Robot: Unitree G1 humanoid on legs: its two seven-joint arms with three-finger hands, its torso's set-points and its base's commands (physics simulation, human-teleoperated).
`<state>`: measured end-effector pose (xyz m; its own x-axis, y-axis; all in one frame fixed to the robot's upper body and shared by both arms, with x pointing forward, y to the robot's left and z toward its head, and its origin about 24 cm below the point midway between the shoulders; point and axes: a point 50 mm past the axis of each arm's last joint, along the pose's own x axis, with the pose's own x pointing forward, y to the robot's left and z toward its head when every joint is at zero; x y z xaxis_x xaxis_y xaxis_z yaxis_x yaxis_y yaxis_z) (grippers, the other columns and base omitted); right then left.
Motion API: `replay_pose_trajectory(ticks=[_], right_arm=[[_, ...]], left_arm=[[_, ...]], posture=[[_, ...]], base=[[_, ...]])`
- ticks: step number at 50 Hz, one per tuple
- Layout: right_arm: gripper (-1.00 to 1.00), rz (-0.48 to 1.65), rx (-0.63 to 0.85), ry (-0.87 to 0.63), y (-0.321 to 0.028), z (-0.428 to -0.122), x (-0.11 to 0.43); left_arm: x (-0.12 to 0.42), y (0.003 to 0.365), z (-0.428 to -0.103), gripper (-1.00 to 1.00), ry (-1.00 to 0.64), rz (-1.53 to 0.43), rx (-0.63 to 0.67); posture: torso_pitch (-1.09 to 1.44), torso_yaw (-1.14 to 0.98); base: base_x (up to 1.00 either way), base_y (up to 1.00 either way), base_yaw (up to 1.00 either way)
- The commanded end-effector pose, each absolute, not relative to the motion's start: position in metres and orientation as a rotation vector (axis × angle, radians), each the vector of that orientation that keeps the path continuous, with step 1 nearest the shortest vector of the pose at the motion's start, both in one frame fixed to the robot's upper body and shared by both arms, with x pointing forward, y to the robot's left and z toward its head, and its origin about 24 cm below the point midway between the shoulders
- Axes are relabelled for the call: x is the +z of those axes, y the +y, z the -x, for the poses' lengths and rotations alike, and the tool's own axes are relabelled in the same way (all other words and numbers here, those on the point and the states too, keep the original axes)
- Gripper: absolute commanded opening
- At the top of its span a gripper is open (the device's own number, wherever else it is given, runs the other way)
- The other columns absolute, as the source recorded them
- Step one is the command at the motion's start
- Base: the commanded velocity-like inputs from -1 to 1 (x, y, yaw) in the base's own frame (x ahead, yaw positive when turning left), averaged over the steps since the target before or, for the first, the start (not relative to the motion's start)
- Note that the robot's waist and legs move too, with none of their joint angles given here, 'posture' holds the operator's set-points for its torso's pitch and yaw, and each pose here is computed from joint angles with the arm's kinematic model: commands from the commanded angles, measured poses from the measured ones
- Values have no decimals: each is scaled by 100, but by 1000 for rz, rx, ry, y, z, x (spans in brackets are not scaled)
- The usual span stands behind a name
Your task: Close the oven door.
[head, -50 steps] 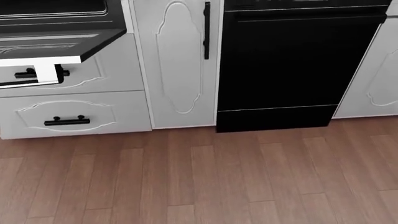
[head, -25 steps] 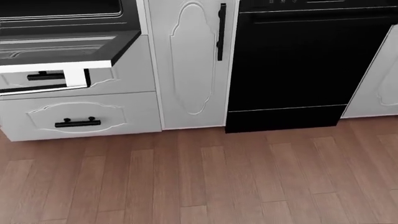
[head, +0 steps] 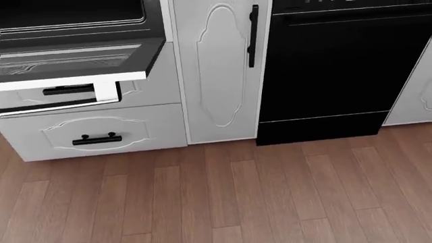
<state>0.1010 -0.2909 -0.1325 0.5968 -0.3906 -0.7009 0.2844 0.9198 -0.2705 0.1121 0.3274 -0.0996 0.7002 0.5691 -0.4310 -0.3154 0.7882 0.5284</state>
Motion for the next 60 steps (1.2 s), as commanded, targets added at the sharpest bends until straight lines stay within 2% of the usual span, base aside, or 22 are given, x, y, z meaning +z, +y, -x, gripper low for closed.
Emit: replay_pose_trajectory(ticks=[1, 46, 53, 60], right_arm=[[100, 166, -432, 780, -304, -109, -123], [100, 163, -422, 794, -303, -107, -124], [100, 157, -425, 795, -304, -105, -125], [100, 155, -427, 795, -303, -106, -125]], left_arm=[[-93, 332, -119, 100, 569, -454, 521], [-93, 332, -119, 100, 569, -452, 521], [-94, 328, -120, 100, 563, -463, 475], [-95, 331, -118, 100, 584, -446, 503]], posture=[[0, 0], [0, 0], [0, 0], [0, 0]], base=[[0, 20, 0], [0, 19, 0], [0, 20, 0], [0, 19, 0]])
